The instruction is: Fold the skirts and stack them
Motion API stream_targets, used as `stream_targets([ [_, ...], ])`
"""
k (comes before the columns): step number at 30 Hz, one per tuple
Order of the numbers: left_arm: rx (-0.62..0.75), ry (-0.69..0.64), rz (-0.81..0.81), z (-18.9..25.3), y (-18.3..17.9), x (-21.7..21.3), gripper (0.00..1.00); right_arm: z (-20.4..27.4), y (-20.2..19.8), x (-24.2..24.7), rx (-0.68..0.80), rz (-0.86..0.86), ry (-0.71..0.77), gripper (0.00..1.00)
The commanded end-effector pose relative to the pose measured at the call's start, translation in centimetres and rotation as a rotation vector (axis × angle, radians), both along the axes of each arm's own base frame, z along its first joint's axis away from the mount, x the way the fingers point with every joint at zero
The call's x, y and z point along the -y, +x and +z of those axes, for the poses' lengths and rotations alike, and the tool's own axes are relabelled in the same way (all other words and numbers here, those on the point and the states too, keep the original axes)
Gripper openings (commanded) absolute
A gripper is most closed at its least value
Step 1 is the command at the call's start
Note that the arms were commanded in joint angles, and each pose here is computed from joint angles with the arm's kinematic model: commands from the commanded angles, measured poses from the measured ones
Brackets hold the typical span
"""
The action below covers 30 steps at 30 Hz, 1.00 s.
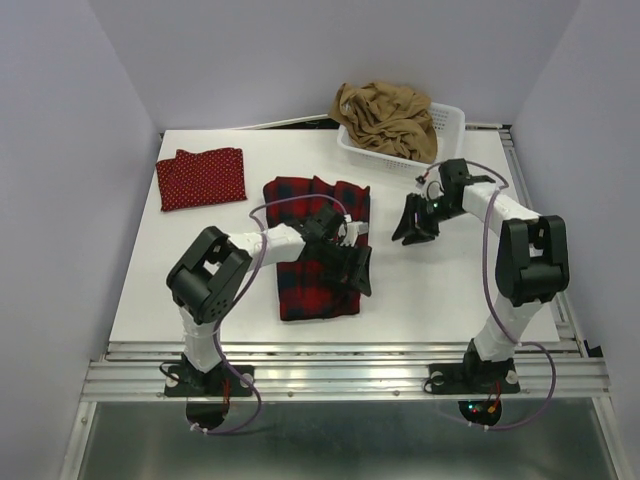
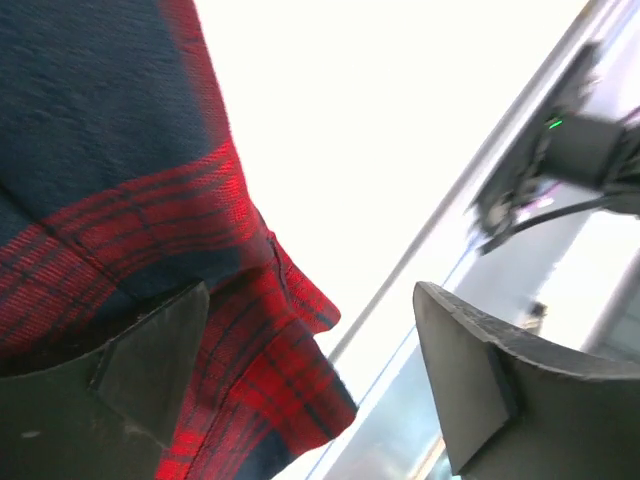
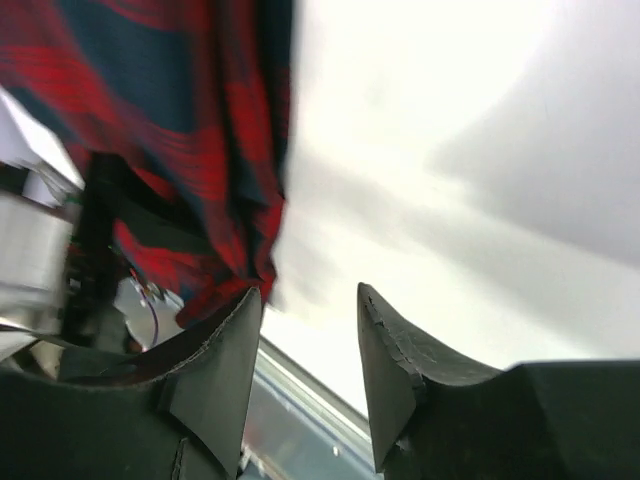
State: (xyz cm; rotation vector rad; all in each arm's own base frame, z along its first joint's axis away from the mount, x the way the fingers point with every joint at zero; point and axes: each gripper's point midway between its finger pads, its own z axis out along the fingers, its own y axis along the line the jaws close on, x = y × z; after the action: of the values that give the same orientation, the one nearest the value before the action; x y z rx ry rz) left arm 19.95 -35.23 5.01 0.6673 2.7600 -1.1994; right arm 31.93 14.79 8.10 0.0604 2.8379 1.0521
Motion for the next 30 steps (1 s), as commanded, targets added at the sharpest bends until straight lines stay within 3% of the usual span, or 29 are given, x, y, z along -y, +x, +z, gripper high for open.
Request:
stream_targets([
  [1,0.166,0.154,-0.057,-0.8,0.9,-4.5,0.98,3.4,5.0,-2.0,0.146,-0.014,0.103,0.49],
  [6,0.419,0.031,-0.102,6.0,3.2,-3.3,0.99,3.7,9.0,-3.2,0.182,-0.084,0.175,0.5],
  [11,0.601,0.006,-0.037,12.5,5.2,-3.9,0.99,3.9,7.7,-6.3,0.144,-0.062,0.213,0.62],
  [13,0.677,0.043,-0.028,13.4,5.9,-5.0,0.98,4.1,6.3,-7.6,0.145,-0.027,0.227,0.66],
  [14,0.713,0.051,-0.019,14.1,6.0,-5.6,0.85,3.4,5.5,-7.9,0.128,-0.015,0.222,0.65],
  [17,0.801,0.16,0.017,13.8,7.3,-7.8,0.72,2.5,4.9,-8.9,0.121,-0.002,0.211,0.64],
  [19,0.814,0.227,0.059,13.0,8.1,-9.3,0.7,2.5,5.5,-9.6,0.149,-0.003,0.221,0.62],
  [23,0.82,0.224,0.135,13.3,9.3,-10.8,0.7,2.0,6.7,-11.4,0.185,0.011,0.211,0.59],
  [26,0.814,0.218,0.094,12.8,9.0,-10.9,0.68,1.4,7.8,-12.0,0.194,0.009,0.203,0.49],
  [27,0.803,0.196,0.019,12.5,8.1,-10.6,0.64,1.2,8.1,-12.0,0.197,0.0,0.192,0.39],
  [28,0.796,0.189,-0.005,12.4,7.7,-10.4,0.63,1.3,8.5,-12.0,0.211,0.0,0.189,0.35],
  [30,0.78,0.182,-0.042,11.6,6.9,-10.4,0.66,1.4,8.9,-11.9,0.219,-0.009,0.174,0.24],
])
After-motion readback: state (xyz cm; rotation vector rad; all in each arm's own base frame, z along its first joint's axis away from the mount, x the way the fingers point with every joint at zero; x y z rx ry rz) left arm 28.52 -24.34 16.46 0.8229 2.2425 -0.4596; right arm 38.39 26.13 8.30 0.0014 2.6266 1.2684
